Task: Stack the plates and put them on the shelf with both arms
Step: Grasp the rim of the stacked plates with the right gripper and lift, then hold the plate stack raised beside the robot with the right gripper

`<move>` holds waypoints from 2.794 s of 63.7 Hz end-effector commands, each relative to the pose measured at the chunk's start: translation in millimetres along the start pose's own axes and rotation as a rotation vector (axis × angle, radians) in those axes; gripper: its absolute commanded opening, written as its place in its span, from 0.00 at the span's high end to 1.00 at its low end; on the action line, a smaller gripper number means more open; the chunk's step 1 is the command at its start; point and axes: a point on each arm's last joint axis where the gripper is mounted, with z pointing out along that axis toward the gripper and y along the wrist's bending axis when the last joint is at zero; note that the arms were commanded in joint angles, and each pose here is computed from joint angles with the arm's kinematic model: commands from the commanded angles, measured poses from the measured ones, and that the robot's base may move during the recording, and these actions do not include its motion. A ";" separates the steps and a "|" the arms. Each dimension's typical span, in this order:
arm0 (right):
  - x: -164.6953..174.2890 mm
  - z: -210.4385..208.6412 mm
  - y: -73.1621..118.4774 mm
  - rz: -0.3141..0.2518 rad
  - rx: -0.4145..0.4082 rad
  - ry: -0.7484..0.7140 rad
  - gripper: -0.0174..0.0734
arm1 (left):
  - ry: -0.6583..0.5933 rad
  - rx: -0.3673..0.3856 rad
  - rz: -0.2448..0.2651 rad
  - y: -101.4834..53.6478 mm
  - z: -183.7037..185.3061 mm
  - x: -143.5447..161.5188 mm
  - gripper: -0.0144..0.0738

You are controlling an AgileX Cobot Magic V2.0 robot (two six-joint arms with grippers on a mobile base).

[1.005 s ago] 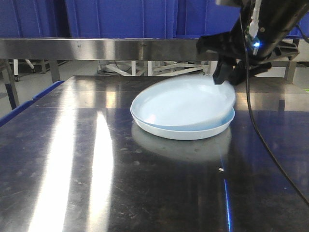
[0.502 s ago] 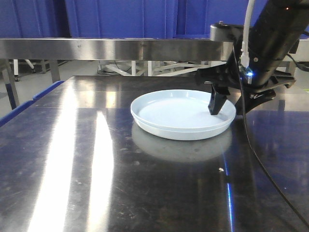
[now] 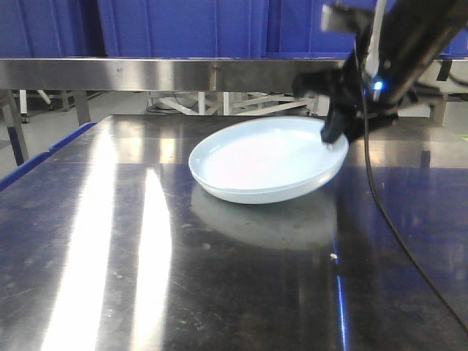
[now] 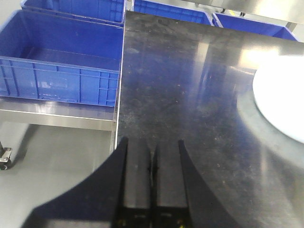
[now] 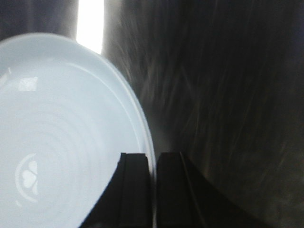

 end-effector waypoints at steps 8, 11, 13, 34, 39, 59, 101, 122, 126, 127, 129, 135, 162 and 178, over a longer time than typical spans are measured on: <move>-40.9 -89.8 -10.2 0.010 -0.029 -0.361 0.75 | -0.108 0.015 -0.018 -2.6 -2.4 -17.1 0.73; -39.5 -106.2 -17.9 0.023 -0.019 -0.411 0.75 | -0.108 0.015 -0.018 -2.6 -2.4 -17.1 0.73; -36.0 -111.6 -24.4 0.033 -0.005 -0.424 0.75 | -0.108 0.015 -0.018 -2.6 -2.4 -17.1 0.73; 39.8 -185.9 -83.7 0.158 0.178 -0.548 0.75 | -0.108 0.015 -0.018 -2.6 -2.4 -17.1 0.73; 62.6 -194.2 -84.9 0.169 0.193 -0.540 0.75 | -0.108 0.015 -0.018 -2.6 -2.4 -17.1 0.73; 140.9 -208.3 -80.3 0.163 0.189 -0.582 0.75 | -0.108 0.015 -0.018 -2.6 -2.4 -17.1 0.73; 152.9 -221.9 -76.5 0.150 0.178 -0.659 0.75 | -0.108 0.015 -0.018 -2.6 -2.4 -17.1 0.73; 152.9 -221.9 -76.5 0.150 0.178 -0.659 0.75 | -0.108 0.015 -0.018 -2.6 -2.4 -17.1 0.73; 152.9 -221.9 -76.5 0.150 0.178 -0.659 0.75 | -0.108 0.015 -0.018 -2.6 -2.4 -17.1 0.73; 152.9 -221.9 -76.5 0.150 0.178 -0.659 0.75 | -0.108 0.015 -0.018 -2.6 -2.4 -17.1 0.73; 152.9 -221.9 -76.5 0.150 0.178 -0.659 0.75 | -0.108 0.015 -0.018 -2.6 -2.4 -17.1 0.73; 152.9 -221.9 -76.5 0.150 0.178 -0.659 0.75 | -0.108 0.015 -0.018 -2.6 -2.4 -17.1 0.73; 152.9 -221.9 -76.5 0.150 0.178 -0.659 0.75 | -0.108 0.015 -0.018 -2.6 -2.4 -17.1 0.73; 152.6 -221.0 -76.8 0.151 0.179 -0.654 0.75 | -0.108 0.015 -0.018 -2.6 -2.4 -17.1 0.73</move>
